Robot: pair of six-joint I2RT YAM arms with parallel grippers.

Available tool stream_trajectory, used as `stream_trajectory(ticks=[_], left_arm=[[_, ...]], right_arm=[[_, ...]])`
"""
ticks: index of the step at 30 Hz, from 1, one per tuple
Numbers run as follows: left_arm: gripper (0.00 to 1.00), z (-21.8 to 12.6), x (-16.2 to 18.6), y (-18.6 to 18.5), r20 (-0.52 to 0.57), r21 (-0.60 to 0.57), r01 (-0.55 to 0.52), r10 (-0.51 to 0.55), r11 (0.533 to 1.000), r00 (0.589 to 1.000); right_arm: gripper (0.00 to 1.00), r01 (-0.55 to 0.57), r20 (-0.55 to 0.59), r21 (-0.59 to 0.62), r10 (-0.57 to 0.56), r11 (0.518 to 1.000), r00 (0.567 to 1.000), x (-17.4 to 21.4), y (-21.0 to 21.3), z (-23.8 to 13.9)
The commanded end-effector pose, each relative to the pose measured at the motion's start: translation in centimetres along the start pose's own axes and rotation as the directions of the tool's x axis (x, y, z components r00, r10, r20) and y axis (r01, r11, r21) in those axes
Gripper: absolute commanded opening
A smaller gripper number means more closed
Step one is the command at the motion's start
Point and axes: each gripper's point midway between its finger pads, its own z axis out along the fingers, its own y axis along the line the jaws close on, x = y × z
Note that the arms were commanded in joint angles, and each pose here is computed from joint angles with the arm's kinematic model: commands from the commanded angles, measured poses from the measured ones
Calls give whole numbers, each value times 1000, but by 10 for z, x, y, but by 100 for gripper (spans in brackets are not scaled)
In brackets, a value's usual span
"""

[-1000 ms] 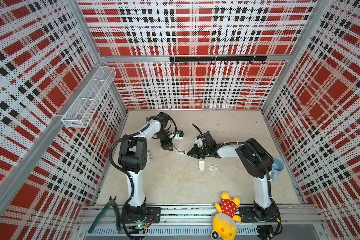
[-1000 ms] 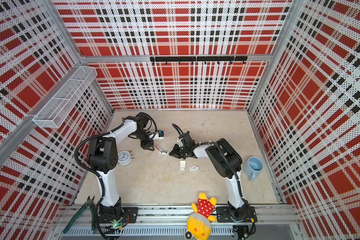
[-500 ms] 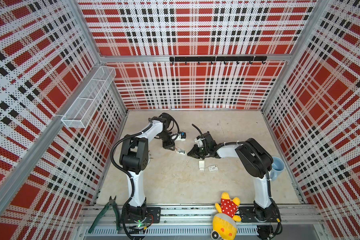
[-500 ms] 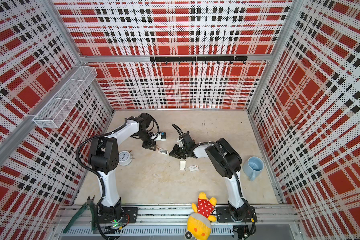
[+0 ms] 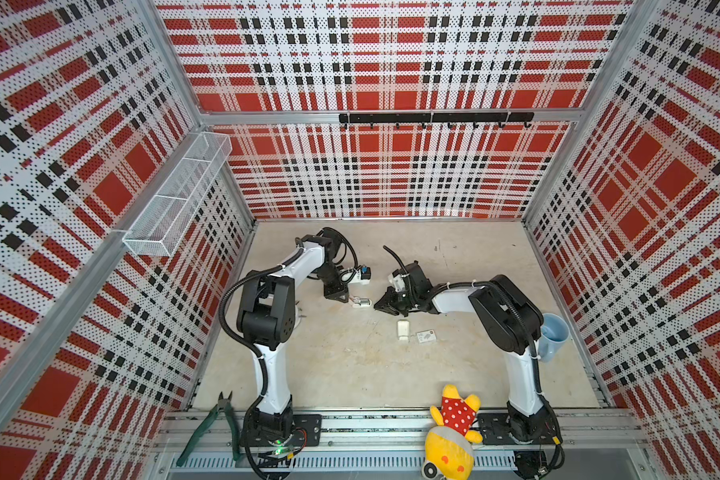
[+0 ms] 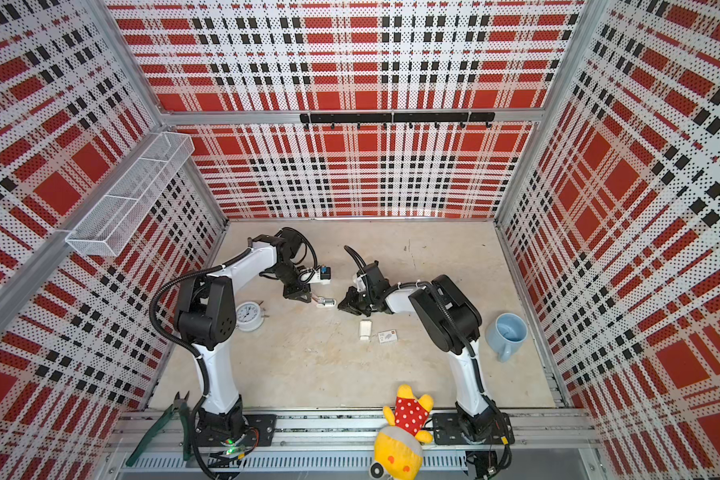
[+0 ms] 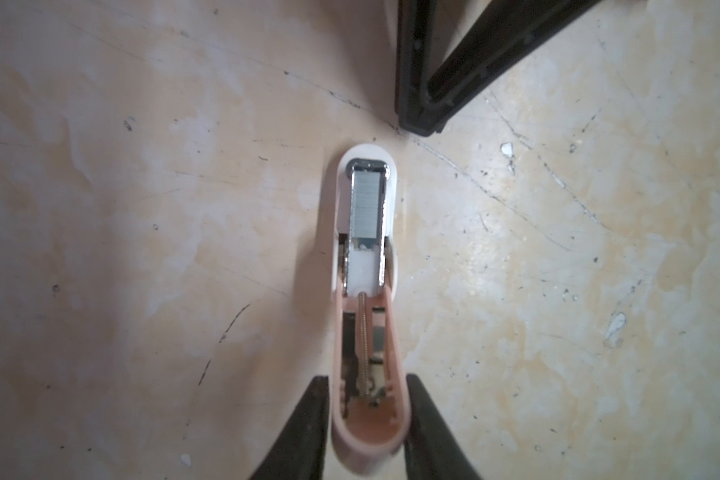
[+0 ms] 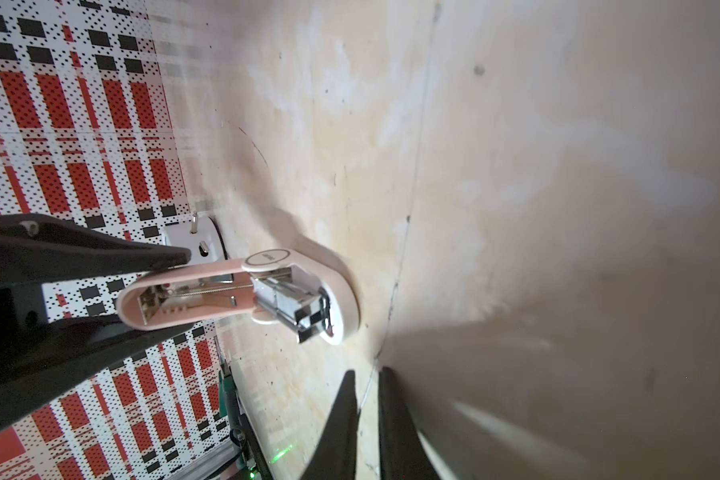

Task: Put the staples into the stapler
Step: 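Lower the open left gripper over the small pink stapler's rounded end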

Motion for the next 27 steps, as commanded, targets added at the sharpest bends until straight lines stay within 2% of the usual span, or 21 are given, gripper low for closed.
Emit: stream_trajectory(ticks=[1,11,27], left_arm=[[34,-14,-2,0,34,-21,-21,21,1000,999],[32,-15,-3,-10,51,-2,-20,20,1000,999],[28,-11,-4,-15,45,12,-36,35,999,998]], right_arm=[[14,43,27,-4,-43,999,999,-15,5,-3],[15,41,21,-55,-40,998,999,-27,15,2],[15,47,-35,-68,-49,997,998,-21,16,13]])
